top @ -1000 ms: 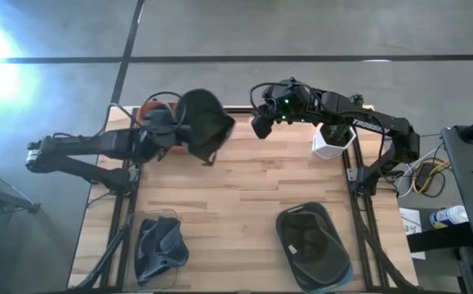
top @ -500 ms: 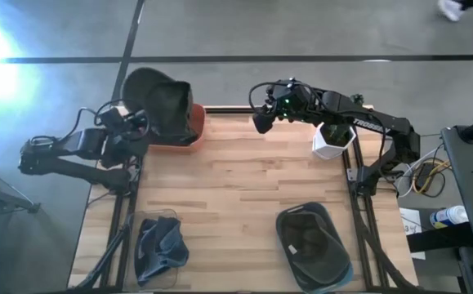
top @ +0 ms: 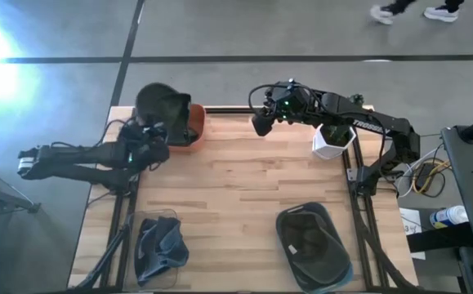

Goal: Pick & Place hat
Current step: Put the green cap into the orange bin

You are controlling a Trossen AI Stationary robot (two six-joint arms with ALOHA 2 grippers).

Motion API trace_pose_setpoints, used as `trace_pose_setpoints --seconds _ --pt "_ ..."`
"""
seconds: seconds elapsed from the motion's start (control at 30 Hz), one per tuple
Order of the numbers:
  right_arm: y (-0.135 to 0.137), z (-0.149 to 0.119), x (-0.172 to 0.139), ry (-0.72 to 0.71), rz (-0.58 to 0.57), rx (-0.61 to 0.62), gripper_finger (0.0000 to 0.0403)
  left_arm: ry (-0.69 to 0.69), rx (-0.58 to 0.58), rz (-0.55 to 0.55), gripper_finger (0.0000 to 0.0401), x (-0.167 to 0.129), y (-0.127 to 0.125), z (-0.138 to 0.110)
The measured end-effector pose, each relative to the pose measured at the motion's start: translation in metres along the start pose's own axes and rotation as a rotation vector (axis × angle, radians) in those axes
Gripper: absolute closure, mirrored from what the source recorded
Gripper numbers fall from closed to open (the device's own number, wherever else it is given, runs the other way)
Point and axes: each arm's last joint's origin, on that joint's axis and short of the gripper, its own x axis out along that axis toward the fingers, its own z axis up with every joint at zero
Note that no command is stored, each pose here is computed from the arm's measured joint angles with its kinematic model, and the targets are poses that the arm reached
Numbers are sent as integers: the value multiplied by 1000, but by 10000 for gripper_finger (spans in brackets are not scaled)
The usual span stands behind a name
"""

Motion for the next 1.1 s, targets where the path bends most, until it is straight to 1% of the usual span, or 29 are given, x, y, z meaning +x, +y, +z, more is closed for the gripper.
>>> trace_pose_setpoints --seconds 0.1,0.2,0.37,0.43,0.53,0.6,0.67,0.83,0.97,1.1 --pt "2 -1 -1 1 6 -4 200 3 23 1 394 6 -3 -11" --pt "4 -2 -2 3 12 -9 200 1 43 -12 394 13 -12 -13" --pt "6 -3 -2 5 17 -8 200 44 170 -55 394 29 -32 -13" --pt "6 -3 -2 10 15 -1 199 78 173 -67 394 36 -39 -8" --pt "5 -6 -2 33 6 9 199 184 198 -119 394 49 -41 -2" --pt "5 -7 -2 49 0 6 199 267 216 -186 394 57 -39 2" --pt "6 -9 -3 61 -1 0 199 321 214 -247 394 63 -34 7" --pt "9 -12 -4 76 1 -4 199 383 228 -345 394 70 -19 14" --pt "9 -13 -5 76 1 -1 199 377 235 -339 394 72 -6 15" --pt "9 -13 -5 76 0 3 199 396 181 -290 394 75 9 9"
